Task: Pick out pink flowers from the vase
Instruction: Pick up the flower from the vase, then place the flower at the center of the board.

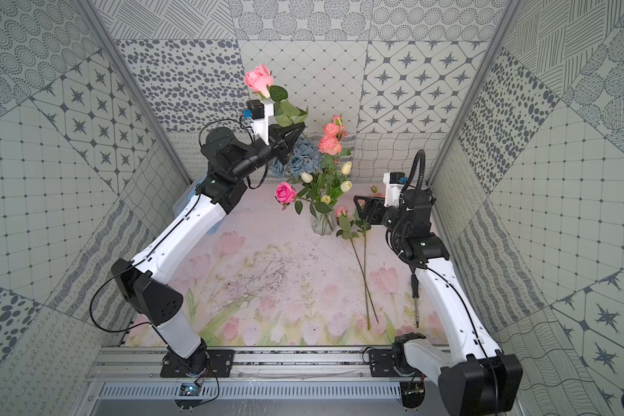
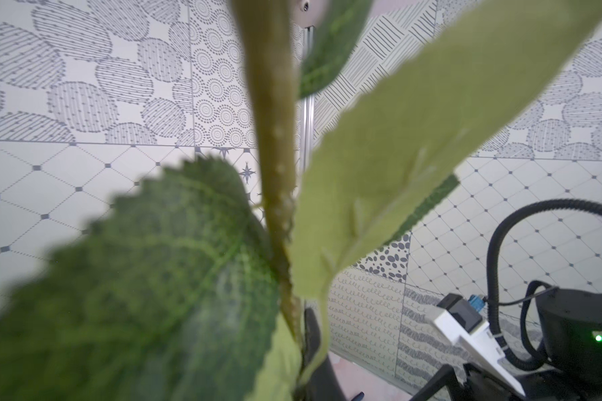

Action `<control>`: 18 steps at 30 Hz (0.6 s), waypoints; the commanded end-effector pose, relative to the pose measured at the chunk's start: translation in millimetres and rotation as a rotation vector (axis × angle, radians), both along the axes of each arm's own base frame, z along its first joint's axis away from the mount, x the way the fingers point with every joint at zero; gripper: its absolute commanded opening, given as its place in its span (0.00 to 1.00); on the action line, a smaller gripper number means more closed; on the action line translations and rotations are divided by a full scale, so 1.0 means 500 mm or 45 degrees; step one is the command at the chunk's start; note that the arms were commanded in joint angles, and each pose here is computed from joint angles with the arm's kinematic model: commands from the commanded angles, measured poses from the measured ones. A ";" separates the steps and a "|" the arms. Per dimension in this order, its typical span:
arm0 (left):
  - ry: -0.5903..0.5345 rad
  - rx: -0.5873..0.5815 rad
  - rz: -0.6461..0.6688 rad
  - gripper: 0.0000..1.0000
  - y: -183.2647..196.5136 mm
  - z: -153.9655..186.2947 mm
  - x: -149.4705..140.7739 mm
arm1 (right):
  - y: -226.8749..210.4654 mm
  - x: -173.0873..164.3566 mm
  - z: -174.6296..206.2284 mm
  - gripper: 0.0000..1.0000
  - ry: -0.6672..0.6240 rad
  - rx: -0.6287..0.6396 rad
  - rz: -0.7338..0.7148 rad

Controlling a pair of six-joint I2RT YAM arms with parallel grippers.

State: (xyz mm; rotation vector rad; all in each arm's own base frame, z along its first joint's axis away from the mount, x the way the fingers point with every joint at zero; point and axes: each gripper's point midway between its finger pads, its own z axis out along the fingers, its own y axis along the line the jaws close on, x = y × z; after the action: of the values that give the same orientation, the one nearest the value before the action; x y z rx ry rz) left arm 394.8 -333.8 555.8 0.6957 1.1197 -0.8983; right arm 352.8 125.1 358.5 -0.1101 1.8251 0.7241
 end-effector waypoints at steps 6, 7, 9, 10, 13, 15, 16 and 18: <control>-0.062 0.229 -0.667 0.00 -0.131 0.022 -0.170 | 0.058 -0.123 0.249 0.79 -0.478 0.004 0.269; -0.060 0.244 -0.717 0.00 -0.142 0.016 -0.185 | 0.062 -0.132 0.266 0.79 -0.507 0.004 0.288; -0.057 0.259 -0.794 0.00 -0.157 0.007 -0.211 | 0.070 -0.149 0.288 0.79 -0.553 0.005 0.325; -0.049 0.268 -0.823 0.00 -0.165 0.001 -0.221 | 0.075 -0.157 0.297 0.79 -0.574 0.009 0.348; -0.036 0.293 -0.900 0.00 -0.180 -0.014 -0.250 | 0.087 -0.170 0.307 0.74 -0.604 0.012 0.396; -0.031 0.308 -0.943 0.00 -0.189 -0.022 -0.270 | 0.095 -0.172 0.306 0.69 -0.607 0.014 0.423; -0.031 0.313 -0.960 0.00 -0.194 -0.025 -0.277 | 0.099 -0.171 0.304 0.67 -0.604 0.016 0.434; -0.030 0.320 -0.987 0.00 -0.202 -0.030 -0.290 | 0.108 -0.167 0.298 0.60 -0.594 0.017 0.453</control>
State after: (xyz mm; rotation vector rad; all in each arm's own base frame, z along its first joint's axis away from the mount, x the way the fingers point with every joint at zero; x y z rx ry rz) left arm 288.3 -429.7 557.6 1.2239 0.9902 -1.2854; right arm 276.6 170.3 495.0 -0.4877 1.4312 0.8633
